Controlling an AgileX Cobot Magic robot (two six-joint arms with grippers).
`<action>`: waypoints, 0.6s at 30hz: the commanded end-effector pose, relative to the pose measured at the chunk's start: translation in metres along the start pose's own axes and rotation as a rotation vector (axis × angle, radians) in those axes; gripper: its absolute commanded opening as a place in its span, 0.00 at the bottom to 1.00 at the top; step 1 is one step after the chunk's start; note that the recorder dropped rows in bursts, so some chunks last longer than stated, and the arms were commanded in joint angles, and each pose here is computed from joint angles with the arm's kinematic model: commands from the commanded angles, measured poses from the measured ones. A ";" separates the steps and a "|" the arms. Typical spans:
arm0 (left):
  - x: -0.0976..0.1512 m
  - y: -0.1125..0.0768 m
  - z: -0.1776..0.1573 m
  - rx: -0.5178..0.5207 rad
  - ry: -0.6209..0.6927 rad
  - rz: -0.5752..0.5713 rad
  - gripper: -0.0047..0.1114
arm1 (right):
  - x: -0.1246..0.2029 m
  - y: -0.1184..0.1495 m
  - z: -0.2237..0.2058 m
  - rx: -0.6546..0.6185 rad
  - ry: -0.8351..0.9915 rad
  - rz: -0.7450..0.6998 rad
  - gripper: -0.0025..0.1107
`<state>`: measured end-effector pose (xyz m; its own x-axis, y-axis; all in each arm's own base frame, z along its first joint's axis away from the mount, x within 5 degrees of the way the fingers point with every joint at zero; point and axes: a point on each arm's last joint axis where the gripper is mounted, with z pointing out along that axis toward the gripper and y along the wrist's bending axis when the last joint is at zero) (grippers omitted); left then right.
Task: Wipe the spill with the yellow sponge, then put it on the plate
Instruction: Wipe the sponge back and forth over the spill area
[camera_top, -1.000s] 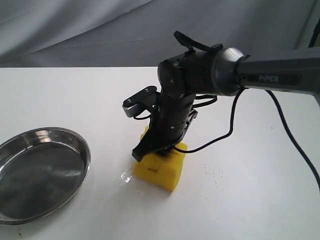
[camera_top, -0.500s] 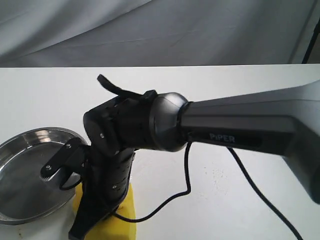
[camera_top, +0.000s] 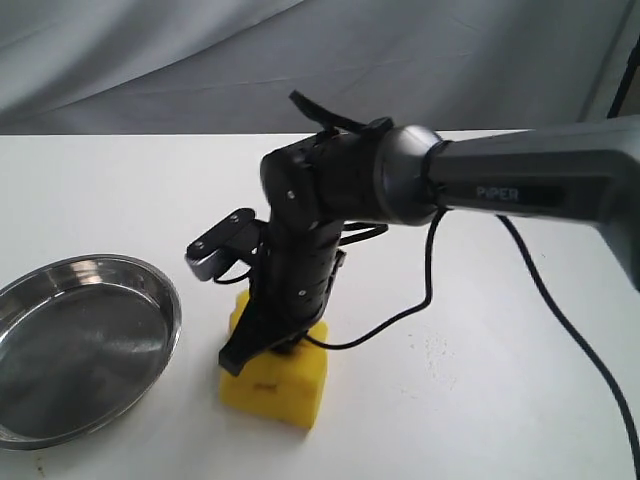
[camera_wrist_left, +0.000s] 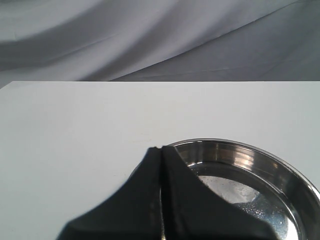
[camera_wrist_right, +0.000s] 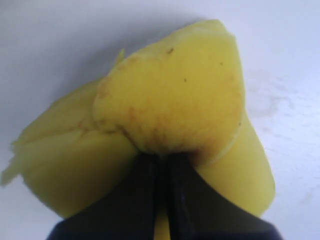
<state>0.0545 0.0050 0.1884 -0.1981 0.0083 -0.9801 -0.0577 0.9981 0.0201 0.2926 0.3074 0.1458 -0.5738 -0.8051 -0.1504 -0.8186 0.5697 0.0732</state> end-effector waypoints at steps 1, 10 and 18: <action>0.001 0.000 0.000 0.005 -0.005 -0.006 0.04 | 0.013 -0.043 0.007 0.081 0.050 0.033 0.02; 0.001 0.000 0.000 0.005 -0.005 -0.006 0.04 | 0.009 -0.037 0.007 0.022 0.011 0.015 0.02; 0.001 0.000 0.000 0.005 -0.005 -0.006 0.04 | -0.002 0.041 0.014 -0.063 0.012 -0.181 0.02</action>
<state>0.0545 0.0050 0.1884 -0.1981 0.0083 -0.9801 -0.0577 0.9981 0.0201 0.2873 0.3159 0.1462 -0.4582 -0.8692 -0.1859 -0.8879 0.4572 0.0508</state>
